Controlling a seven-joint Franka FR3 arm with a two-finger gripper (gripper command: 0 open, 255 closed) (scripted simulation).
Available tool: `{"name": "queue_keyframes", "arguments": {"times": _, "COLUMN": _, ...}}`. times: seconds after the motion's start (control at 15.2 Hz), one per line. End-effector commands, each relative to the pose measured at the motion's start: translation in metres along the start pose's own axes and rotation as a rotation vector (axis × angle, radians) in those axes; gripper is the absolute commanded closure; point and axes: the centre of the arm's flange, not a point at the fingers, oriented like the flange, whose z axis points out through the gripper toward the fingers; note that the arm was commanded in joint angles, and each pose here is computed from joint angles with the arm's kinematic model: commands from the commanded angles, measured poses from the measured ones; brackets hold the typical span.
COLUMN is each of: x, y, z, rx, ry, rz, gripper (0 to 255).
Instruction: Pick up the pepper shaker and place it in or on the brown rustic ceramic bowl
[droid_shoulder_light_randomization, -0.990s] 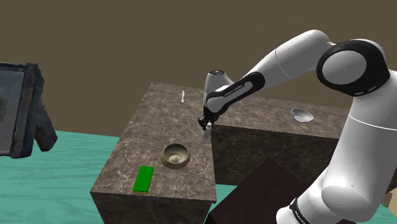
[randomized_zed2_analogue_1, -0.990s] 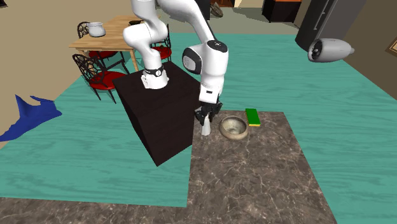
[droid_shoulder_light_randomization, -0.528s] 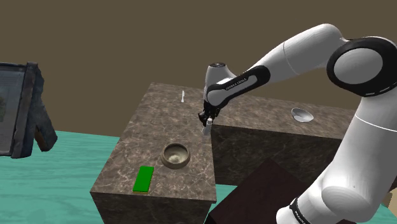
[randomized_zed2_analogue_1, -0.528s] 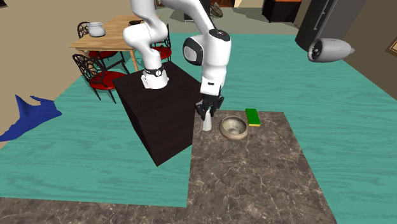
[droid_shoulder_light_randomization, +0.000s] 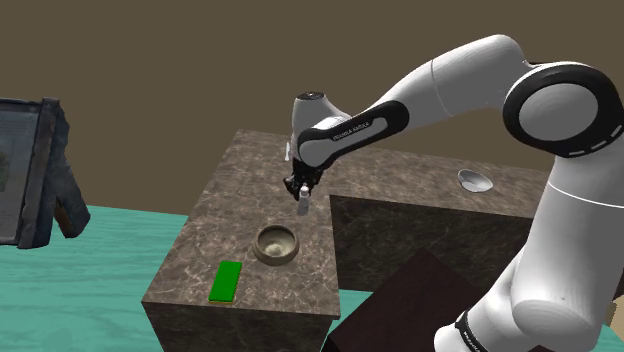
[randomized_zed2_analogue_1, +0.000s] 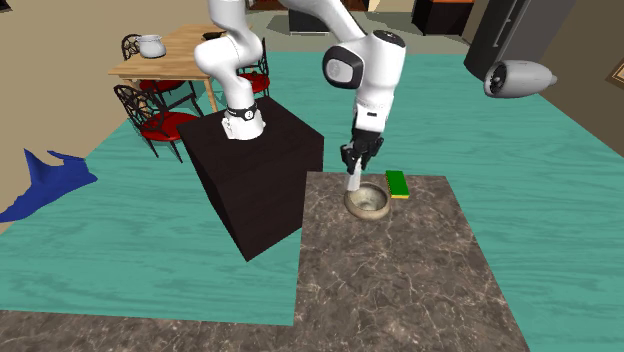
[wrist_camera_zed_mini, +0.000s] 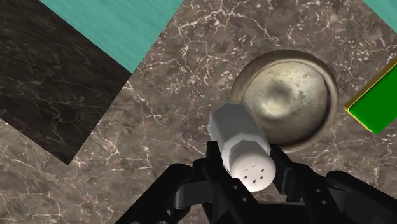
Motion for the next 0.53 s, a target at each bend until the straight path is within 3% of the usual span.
{"name": "queue_keyframes", "arguments": {"times": 0.0, "x": 0.003, "y": -0.024, "z": -0.002, "rx": 0.0, "ry": 0.0, "rz": 0.001, "gripper": 255}}
{"name": "queue_keyframes", "arguments": {"times": 0.33, "x": 0.012, "y": -0.089, "z": -0.017, "rx": 0.0, "ry": 0.0, "rz": 0.001, "gripper": 255}}
{"name": "queue_keyframes", "arguments": {"times": 0.46, "x": 0.011, "y": -0.09, "z": -0.007, "rx": 0.0, "ry": 0.0, "rz": 0.001, "gripper": 255}}
